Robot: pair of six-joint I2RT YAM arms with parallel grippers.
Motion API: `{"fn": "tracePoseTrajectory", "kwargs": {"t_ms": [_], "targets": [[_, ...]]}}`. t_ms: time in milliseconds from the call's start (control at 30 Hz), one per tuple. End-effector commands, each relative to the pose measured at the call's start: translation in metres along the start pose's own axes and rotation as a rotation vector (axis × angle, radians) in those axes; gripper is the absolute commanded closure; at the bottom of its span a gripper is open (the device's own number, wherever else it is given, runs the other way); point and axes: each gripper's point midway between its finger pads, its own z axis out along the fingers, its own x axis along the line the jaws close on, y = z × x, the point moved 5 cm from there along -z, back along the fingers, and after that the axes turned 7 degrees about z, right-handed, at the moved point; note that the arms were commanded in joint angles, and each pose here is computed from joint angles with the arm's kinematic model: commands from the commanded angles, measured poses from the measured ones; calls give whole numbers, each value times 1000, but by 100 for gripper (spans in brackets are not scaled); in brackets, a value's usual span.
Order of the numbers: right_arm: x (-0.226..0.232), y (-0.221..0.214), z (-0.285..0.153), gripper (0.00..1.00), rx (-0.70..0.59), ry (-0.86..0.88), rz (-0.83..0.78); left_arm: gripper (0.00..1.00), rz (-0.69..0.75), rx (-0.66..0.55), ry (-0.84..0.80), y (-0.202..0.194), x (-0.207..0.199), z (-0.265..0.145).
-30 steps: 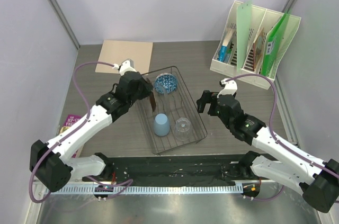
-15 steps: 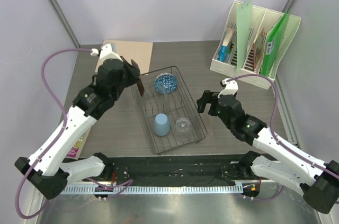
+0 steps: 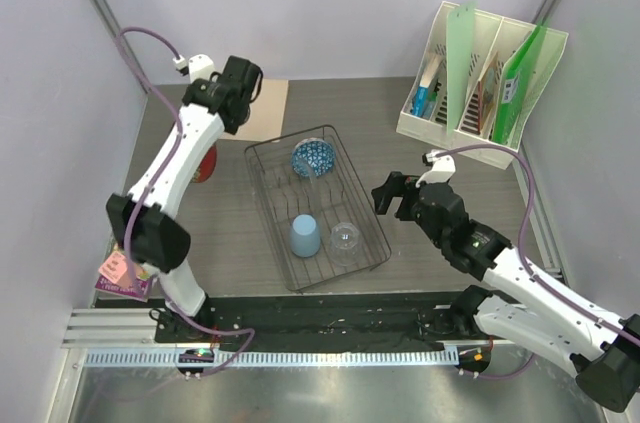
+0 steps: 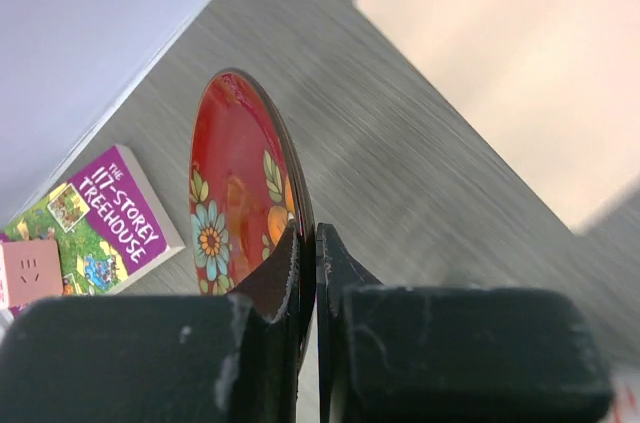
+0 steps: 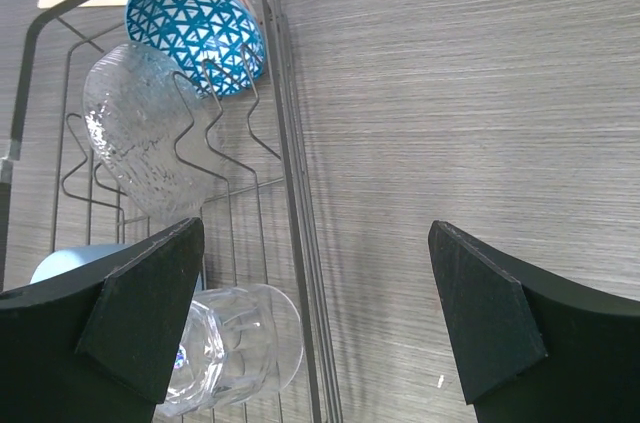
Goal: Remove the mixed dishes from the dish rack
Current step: Place the plate at the center of the board.
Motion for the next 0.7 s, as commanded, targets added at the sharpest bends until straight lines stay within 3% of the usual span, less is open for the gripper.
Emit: {"fn": "tracePoseTrajectory", "kwargs": {"t_ms": [0,267,667], "targets": [[2,2,-8,0,-18,37,49,100,-51,39,176,13,17,45],[-9,-4,-12,0,-21,10,38,100,78,219,352,-27,-6,152],[-12,-10,-5,0,-5,-15,18,100,296,228,479,-51,-17,212]]}}
